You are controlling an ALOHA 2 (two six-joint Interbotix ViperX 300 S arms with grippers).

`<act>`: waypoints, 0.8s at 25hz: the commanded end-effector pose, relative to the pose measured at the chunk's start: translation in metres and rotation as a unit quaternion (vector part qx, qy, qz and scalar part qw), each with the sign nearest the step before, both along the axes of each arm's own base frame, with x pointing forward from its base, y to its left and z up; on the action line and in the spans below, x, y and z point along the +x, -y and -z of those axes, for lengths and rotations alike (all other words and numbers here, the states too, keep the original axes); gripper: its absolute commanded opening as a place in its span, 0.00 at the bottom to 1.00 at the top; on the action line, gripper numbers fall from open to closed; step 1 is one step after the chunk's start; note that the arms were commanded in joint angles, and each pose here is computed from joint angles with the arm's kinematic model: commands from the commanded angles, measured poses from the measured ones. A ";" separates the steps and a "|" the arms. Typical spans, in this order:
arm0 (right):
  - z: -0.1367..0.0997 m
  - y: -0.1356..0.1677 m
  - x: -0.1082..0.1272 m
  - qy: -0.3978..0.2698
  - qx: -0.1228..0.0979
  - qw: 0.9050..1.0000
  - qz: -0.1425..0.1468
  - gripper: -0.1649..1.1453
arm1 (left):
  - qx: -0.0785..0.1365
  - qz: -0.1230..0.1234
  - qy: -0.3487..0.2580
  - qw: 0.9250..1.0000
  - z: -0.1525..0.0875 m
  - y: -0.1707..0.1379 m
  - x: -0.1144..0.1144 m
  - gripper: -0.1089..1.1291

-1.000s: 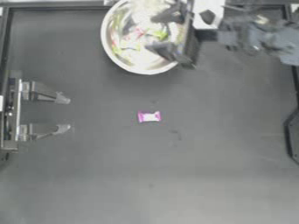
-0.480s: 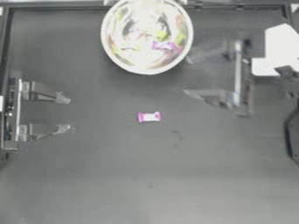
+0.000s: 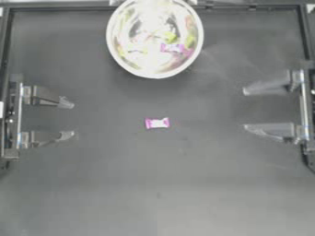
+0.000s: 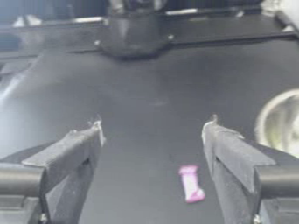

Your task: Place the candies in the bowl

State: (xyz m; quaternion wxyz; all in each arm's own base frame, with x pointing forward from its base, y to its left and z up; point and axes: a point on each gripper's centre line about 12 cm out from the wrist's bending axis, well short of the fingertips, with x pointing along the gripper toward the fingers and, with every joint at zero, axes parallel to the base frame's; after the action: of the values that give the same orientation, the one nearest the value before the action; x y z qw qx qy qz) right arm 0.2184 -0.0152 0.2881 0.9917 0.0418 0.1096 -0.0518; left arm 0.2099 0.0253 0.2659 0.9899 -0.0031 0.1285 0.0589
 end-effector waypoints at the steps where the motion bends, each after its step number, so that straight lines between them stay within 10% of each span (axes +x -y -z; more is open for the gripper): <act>1: -0.001 0.000 -0.002 0.004 0.007 1.000 0.000 0.87 | 0.000 -0.005 -0.003 1.000 -0.009 -0.003 0.004 0.84; 8: 0.003 -0.001 -0.004 0.002 0.005 1.000 0.000 0.87 | -0.010 -0.052 -0.116 0.992 -0.022 -0.031 0.031 0.85; 20: 0.009 -0.004 -0.005 0.004 0.005 1.000 -0.014 0.87 | 0.023 -0.048 -0.272 0.961 0.004 -0.065 0.133 0.86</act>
State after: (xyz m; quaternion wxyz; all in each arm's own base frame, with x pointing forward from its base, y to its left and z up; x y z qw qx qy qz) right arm 0.2114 -0.0123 0.2741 0.9916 0.0456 0.1139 -0.0413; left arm 0.3326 0.0849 0.2516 0.9112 0.0284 0.3979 0.1030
